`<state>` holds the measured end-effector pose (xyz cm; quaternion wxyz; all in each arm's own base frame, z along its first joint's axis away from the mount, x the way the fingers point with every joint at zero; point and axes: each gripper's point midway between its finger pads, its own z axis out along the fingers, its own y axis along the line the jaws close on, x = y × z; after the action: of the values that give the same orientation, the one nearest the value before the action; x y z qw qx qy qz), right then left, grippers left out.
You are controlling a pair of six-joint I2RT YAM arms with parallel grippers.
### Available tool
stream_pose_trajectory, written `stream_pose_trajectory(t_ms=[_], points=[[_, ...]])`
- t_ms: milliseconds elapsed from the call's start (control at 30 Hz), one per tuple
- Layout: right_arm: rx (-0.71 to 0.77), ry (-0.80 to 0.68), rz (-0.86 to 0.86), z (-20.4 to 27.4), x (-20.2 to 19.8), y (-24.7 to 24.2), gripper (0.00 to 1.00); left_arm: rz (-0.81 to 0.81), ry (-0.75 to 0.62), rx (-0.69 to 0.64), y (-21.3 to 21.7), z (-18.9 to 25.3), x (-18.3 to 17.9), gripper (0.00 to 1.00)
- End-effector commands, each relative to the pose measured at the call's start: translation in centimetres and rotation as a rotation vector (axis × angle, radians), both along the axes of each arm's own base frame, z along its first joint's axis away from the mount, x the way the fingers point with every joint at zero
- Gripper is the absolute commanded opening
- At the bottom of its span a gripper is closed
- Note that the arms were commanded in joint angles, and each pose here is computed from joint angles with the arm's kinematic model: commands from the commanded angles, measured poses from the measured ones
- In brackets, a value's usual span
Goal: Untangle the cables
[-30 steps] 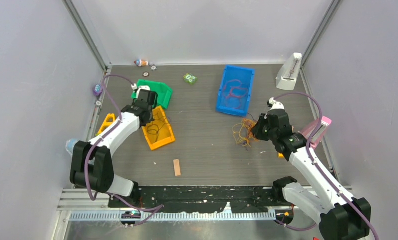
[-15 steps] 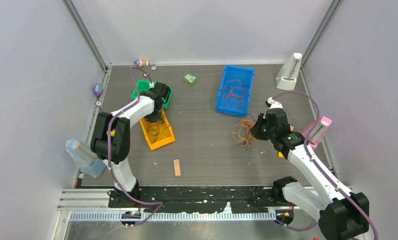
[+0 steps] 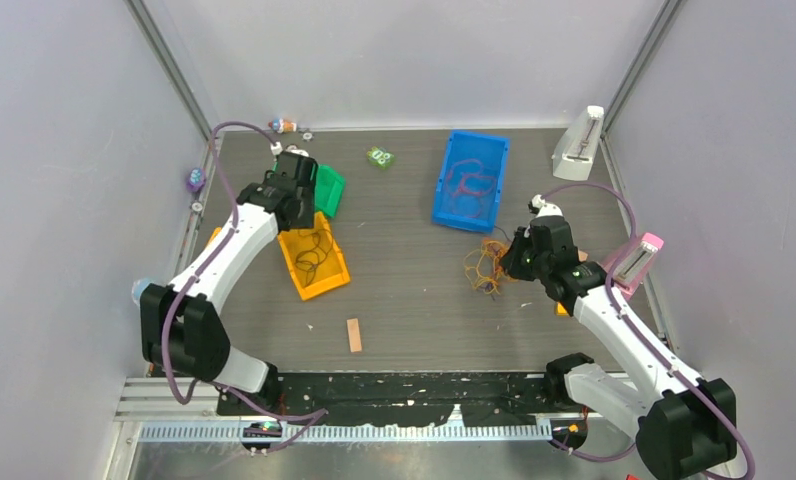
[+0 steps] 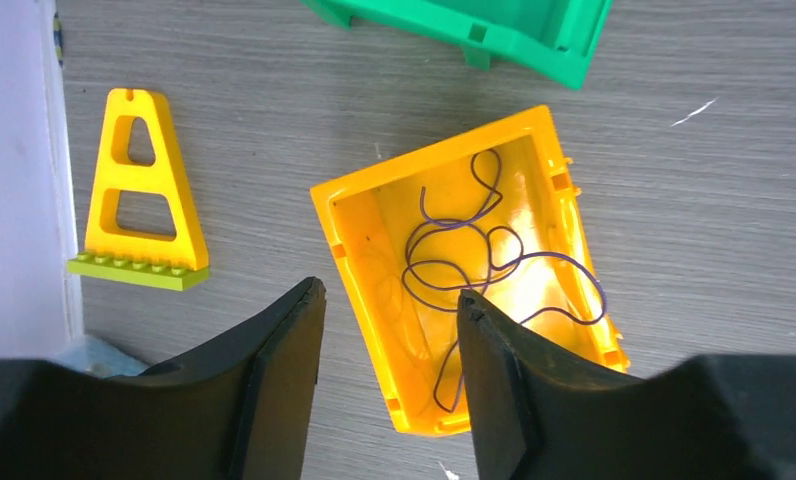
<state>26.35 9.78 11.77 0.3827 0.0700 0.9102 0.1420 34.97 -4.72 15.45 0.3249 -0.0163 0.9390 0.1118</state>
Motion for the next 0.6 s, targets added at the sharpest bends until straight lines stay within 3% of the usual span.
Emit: stream_pose_trajectory(t_ms=[0,167,333,533,567], points=[[0.034,-0.053,0.042,1.8,1.0,1.1,0.05,-0.025,-0.007,-0.091,-1.2,1.3,-0.6,0.57],[0.089,-0.057,0.132,2.1,0.7,2.9,0.05,-0.194,-0.044,-0.350,-6.7,1.3,-1.5,0.67],[0.152,-0.026,0.373,2.9,-0.6,8.2,0.05,-0.351,-0.134,-0.466,-11.0,2.3,-3.6,0.89],[0.325,-0.136,0.618,7.9,-3.7,14.1,0.06,-0.494,-0.227,-0.529,-13.1,2.5,-6.7,0.89],[0.334,-0.152,0.604,8.3,-3.7,13.9,0.12,-0.522,-0.244,-0.555,-13.6,2.8,-7.1,0.90]])
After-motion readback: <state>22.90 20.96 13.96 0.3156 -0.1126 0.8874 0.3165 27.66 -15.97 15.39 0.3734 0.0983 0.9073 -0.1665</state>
